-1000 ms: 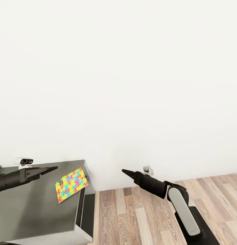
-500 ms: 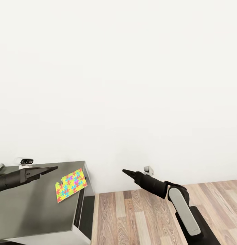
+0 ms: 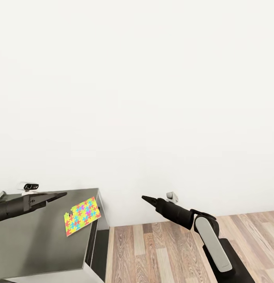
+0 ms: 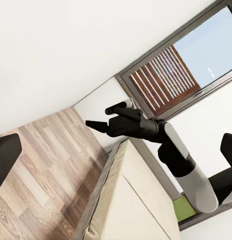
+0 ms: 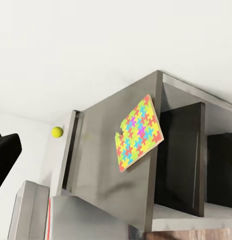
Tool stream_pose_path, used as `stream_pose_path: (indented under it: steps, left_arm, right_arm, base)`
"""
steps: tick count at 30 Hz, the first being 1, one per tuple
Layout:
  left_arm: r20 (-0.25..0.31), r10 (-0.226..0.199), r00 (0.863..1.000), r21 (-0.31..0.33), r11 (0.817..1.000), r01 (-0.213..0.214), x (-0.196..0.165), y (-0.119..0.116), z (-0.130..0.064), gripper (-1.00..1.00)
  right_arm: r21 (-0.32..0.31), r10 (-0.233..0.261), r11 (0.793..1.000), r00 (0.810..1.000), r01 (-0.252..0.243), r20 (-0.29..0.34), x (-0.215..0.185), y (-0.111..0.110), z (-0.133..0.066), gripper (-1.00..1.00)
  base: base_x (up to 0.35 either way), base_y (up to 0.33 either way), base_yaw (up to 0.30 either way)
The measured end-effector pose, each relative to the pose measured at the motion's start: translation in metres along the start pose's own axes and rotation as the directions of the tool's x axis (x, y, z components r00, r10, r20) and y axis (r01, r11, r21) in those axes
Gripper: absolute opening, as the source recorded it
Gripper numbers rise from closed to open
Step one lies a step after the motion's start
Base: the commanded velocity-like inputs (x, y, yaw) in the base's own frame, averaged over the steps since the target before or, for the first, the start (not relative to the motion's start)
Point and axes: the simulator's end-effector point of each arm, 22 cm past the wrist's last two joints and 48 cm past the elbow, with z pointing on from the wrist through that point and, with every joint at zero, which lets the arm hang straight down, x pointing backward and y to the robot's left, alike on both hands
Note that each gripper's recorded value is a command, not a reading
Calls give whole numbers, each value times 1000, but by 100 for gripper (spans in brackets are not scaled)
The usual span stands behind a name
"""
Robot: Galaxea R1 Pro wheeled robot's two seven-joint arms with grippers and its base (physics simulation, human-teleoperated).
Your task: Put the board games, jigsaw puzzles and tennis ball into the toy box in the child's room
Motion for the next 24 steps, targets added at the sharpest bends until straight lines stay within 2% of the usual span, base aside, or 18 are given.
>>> stream_pose_path:
  steps: [24]
  left_arm:
    - [8,38,999,11,999,-38,-7,-18,-2,100]
  right_arm:
    - [-18,-32,999,999,33,33,-10,18,-6,100]
  base:
    - [65,0,0]
